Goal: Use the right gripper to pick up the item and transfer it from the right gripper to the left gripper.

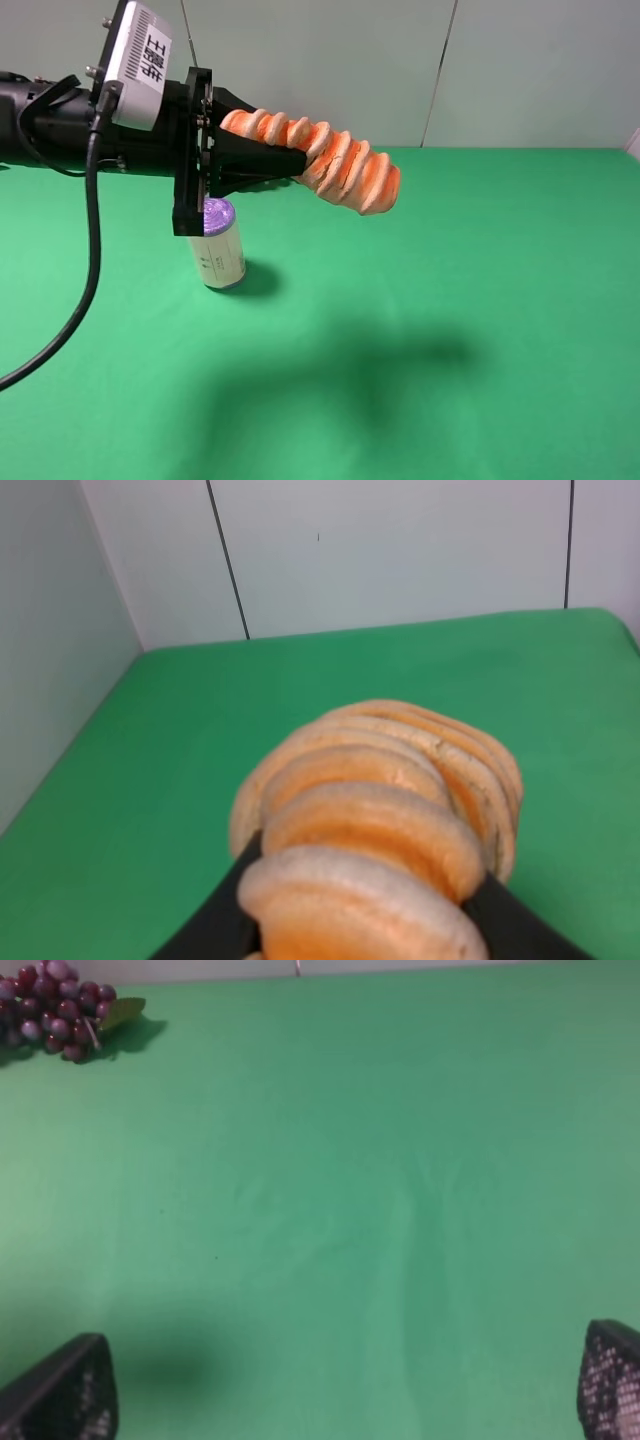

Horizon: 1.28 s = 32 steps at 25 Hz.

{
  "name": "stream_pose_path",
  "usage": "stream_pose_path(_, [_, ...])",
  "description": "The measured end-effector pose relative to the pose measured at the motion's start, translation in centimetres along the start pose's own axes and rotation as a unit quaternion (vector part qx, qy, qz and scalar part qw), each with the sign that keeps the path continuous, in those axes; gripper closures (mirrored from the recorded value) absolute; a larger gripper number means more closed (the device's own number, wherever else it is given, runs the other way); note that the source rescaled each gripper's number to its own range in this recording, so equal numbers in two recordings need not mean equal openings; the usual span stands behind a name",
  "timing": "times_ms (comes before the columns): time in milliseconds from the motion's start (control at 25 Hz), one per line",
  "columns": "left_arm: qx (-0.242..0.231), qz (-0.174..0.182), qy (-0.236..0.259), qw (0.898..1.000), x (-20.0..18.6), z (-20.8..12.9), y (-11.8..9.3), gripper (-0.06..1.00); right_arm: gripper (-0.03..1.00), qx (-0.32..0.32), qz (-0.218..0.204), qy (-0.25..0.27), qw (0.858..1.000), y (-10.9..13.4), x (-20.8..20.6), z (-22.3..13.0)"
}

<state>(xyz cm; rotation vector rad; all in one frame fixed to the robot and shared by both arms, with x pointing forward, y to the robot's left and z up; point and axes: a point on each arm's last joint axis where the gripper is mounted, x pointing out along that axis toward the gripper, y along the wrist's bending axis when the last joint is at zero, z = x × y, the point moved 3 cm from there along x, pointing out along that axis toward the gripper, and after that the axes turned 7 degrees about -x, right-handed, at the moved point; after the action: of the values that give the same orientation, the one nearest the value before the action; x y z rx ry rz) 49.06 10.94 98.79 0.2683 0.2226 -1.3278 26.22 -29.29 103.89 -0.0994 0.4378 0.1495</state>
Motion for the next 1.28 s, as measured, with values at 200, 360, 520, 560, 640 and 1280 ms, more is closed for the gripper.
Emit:
stream_pose_path(200, [0.0,0.0,0.0,1.0,0.0,0.0,0.0,0.93,-0.03,0.005,-0.005,0.0,1.0,0.03,0.01,0.01])
stream_pose_path(360, [0.0,0.0,0.0,1.0,0.0,0.0,0.0,0.93,-0.03,0.029,-0.035,0.002,0.999,0.02,0.04,0.04])
stream_pose_path(520, [0.0,0.0,0.0,1.0,0.0,0.0,0.0,0.93,-0.03,0.037,-0.048,0.002,0.998,-0.01,0.06,0.06])
stream_pose_path(560, [0.0,0.0,0.0,1.0,0.0,0.0,0.0,0.93,-0.03,0.038,-0.048,0.001,0.998,-0.01,0.06,0.07])
stream_pose_path(640, [0.0,0.0,0.0,1.0,0.0,-0.01,0.01,0.93,-0.03,0.032,-0.049,0.001,0.998,-0.04,0.06,0.07])
stream_pose_path(1280, [0.0,0.0,0.0,1.0,0.0,-0.01,0.01,0.94,-0.03,0.014,-0.067,0.005,0.998,-0.46,0.01,-0.01])
